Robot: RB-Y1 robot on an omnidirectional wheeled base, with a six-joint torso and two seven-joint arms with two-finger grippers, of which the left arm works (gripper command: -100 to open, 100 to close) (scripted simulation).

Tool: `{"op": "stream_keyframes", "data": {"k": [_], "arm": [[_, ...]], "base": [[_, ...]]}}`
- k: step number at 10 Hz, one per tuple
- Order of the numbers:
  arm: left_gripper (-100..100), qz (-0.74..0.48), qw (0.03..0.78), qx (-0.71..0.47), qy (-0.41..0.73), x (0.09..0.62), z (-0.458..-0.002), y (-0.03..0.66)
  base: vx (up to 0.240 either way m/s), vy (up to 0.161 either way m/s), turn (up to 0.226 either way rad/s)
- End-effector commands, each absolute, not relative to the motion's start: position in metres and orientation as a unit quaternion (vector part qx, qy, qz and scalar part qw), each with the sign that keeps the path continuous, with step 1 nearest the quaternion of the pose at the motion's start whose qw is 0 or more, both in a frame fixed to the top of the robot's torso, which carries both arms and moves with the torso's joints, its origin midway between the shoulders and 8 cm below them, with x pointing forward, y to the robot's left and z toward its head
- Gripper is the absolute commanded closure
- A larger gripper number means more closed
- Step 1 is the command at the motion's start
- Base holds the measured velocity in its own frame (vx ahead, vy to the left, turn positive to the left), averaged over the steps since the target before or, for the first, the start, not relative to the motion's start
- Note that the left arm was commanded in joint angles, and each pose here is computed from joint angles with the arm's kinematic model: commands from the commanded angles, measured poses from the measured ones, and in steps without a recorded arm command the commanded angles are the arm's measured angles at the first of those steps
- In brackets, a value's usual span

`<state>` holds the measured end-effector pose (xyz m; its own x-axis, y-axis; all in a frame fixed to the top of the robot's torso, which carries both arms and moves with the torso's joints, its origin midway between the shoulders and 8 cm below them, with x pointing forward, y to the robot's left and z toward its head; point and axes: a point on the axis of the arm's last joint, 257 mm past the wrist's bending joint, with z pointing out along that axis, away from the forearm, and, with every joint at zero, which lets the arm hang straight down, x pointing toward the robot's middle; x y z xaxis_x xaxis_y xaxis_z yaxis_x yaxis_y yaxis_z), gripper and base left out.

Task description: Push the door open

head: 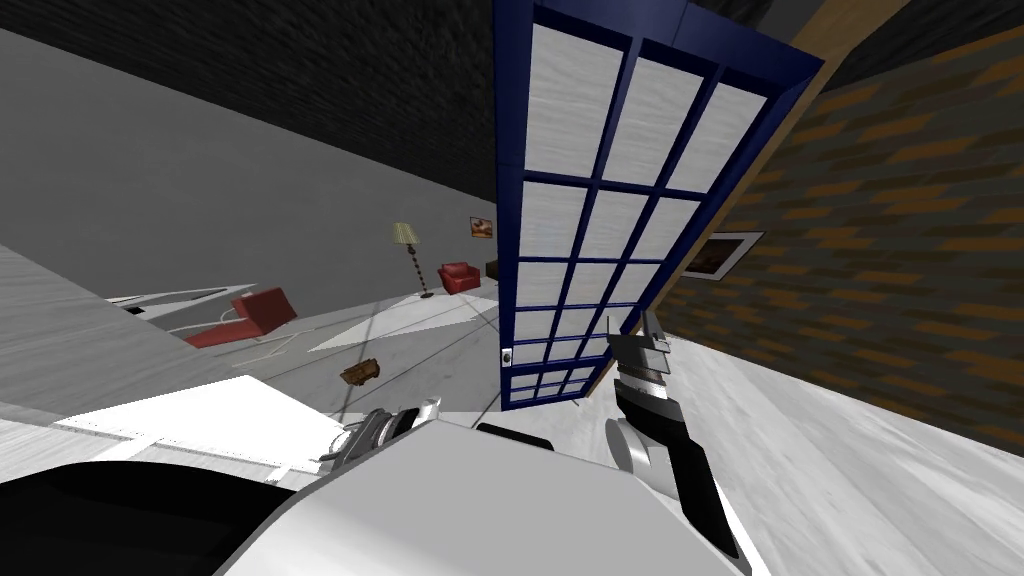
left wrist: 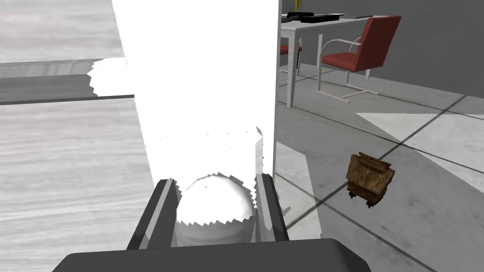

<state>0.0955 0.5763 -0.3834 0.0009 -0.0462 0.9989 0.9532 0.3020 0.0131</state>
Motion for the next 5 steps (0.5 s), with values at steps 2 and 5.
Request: {"op": "stream_keyframes", "data": {"k": [2,5], "arm": [[100,-0.394,0.593,-0.386,-0.587,0.07,-0.393,0.562],[100,-0.38,0.611,-0.358,-0.595,0.048,-0.385,0.574]], "base": [[-0.008,0.17,-0.141],[-0.028,0.133,-0.053]]}}
